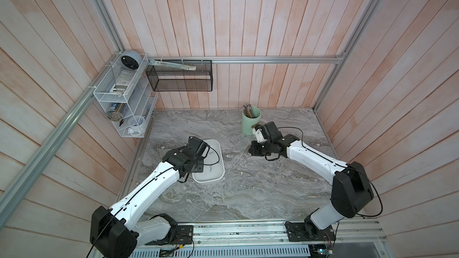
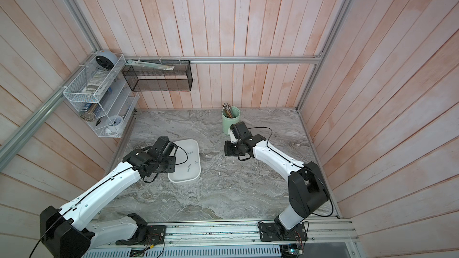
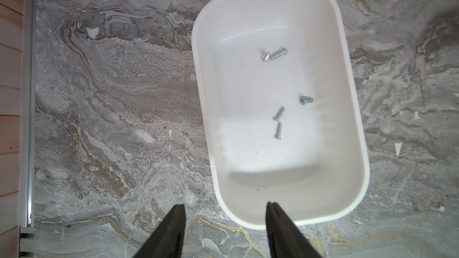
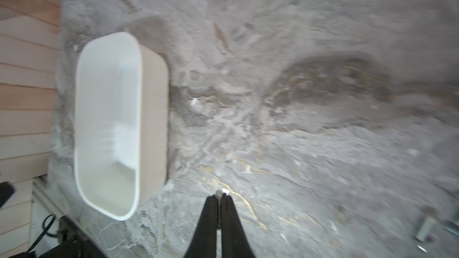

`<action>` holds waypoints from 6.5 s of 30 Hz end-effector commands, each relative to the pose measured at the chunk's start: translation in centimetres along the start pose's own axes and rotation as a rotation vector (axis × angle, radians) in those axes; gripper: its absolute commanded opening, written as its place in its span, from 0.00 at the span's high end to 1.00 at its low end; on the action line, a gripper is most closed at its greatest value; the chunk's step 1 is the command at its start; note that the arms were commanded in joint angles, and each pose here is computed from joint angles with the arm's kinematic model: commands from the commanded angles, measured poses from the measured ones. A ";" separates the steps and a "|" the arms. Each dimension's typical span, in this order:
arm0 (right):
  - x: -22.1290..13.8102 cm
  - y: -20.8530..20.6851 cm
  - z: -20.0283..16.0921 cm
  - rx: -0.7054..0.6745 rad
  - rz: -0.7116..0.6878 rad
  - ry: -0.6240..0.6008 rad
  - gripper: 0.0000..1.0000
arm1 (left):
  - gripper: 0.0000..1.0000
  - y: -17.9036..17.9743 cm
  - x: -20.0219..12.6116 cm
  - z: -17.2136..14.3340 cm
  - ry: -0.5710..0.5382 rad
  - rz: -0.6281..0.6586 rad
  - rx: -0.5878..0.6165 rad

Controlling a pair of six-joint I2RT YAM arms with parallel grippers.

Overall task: Put the screws on the desktop into the storage box
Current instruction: Place the screw in the storage box, then pick up the screw from the center of the board, then place the screw in the storage box.

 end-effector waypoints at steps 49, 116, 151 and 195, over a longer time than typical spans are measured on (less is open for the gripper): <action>-13.0 -12.9 -4.6 0.371 -0.430 -0.582 0.02 | 0.43 -14.9 -2.4 1.7 -0.028 -0.369 0.137; -10.0 -22.9 -8.4 0.583 -0.450 -0.424 0.06 | 0.70 -39.6 14.9 -3.3 0.160 -0.361 0.677; -9.4 -23.1 -8.4 0.600 -0.436 -0.390 0.06 | 1.00 -38.6 13.6 -2.5 0.116 -0.353 0.671; -6.8 -21.6 -7.0 0.501 -0.250 -0.188 0.15 | 1.00 -5.5 7.7 3.4 -0.017 -0.113 -0.008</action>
Point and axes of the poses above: each gripper's point midway between its finger pads, its own x axis out along the fingers, its own y axis along the line the jaws close on, z = x × y, the point moved 8 cm from there along -x, back along the fingers, and after that the axes turned 2 degrees about -x, right-handed, at the moved point
